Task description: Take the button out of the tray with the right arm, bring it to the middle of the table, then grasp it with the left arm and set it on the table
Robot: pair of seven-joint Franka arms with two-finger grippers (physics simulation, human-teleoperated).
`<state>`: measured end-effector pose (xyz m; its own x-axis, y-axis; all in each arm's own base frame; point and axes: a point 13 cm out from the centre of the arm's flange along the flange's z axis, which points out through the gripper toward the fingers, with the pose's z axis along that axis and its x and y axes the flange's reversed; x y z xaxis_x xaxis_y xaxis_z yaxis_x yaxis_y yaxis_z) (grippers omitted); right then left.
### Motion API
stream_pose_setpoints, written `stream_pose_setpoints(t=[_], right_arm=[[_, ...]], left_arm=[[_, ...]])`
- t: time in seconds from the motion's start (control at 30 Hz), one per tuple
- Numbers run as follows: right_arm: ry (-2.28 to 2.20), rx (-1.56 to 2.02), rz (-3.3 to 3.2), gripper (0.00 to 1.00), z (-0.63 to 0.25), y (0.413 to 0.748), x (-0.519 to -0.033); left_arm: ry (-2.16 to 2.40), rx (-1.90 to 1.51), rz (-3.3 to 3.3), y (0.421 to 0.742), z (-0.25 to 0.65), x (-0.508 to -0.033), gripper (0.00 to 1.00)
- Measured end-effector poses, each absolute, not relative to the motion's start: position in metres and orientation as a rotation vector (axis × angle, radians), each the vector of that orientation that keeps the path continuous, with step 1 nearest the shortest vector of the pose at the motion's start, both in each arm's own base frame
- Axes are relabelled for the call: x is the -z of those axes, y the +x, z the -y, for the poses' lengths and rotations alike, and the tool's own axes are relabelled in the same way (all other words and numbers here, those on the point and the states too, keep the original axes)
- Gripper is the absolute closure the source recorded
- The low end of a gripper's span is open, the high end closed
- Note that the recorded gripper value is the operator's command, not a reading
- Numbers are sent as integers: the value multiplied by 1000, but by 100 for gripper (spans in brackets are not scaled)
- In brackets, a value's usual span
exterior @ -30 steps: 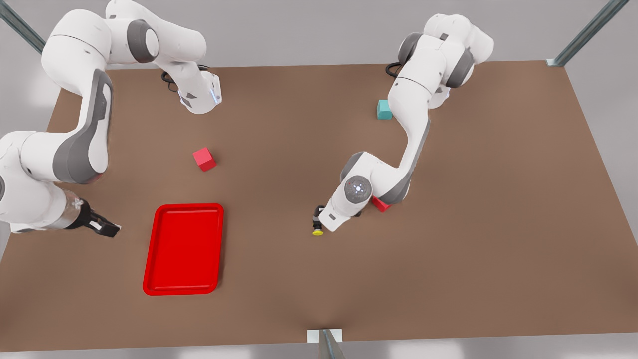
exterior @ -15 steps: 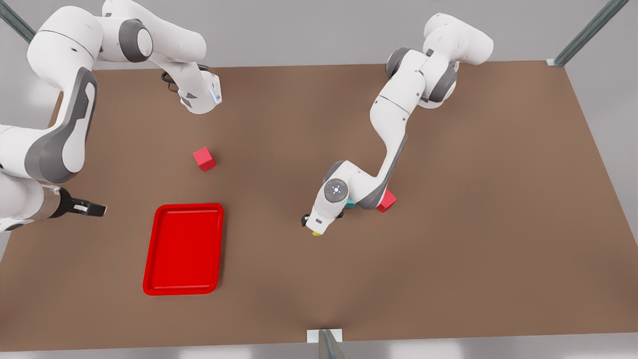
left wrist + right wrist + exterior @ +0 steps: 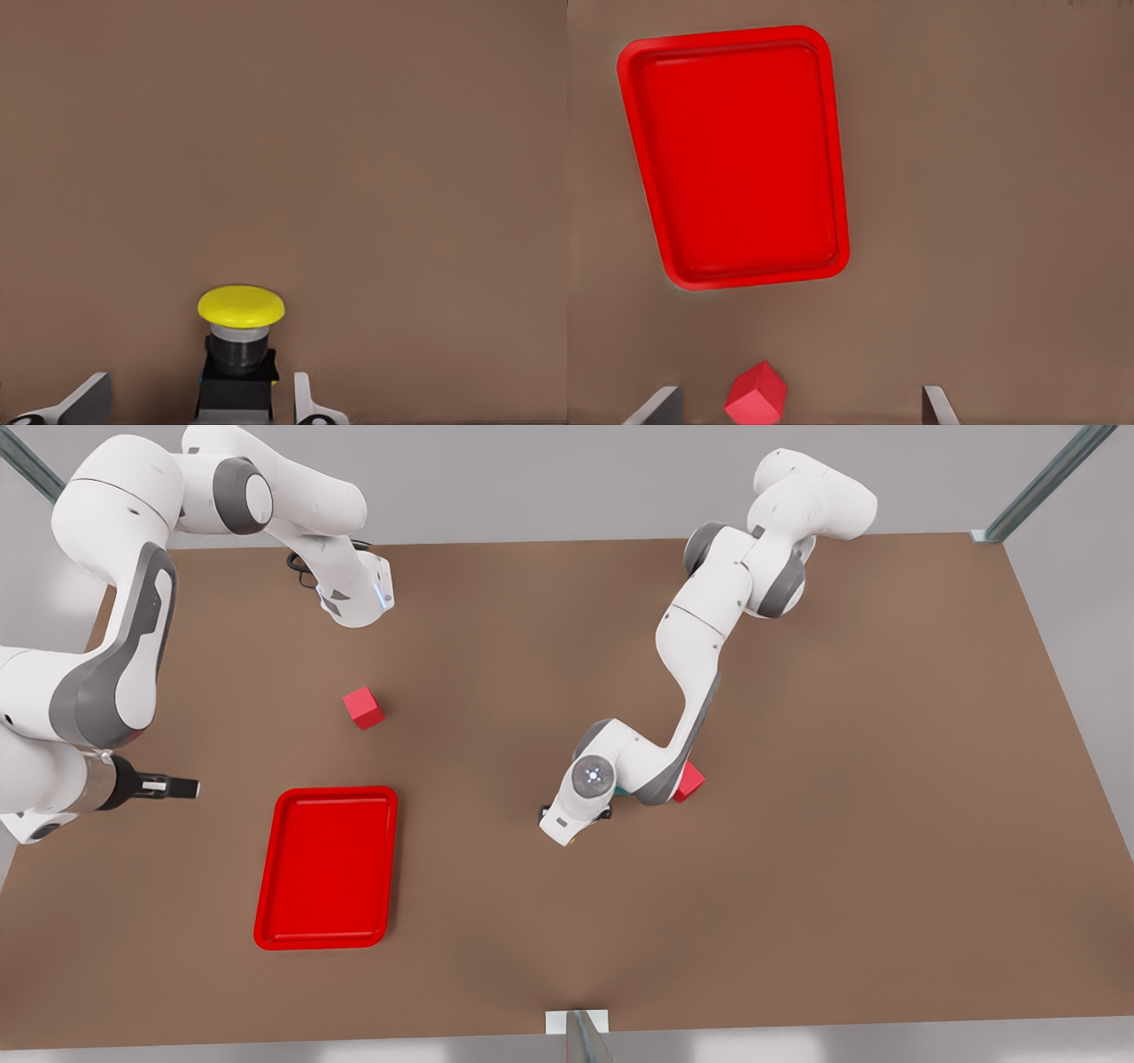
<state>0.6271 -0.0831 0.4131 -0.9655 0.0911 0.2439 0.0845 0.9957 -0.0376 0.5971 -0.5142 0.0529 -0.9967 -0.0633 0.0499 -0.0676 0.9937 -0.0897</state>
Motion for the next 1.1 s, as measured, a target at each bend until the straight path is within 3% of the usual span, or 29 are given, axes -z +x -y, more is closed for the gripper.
stream_pose_setpoints(t=[0.7, 1.1], right_arm=[[-38, -15, 2888, 0, 92, 624, -415], [-1, -5, 2886, 0, 87, 624, -415]], left_arm=[[-232, -42, 3058, 582, 516, -33, 0], [-293, -61, 3084, 592, 519, -43, 21]])
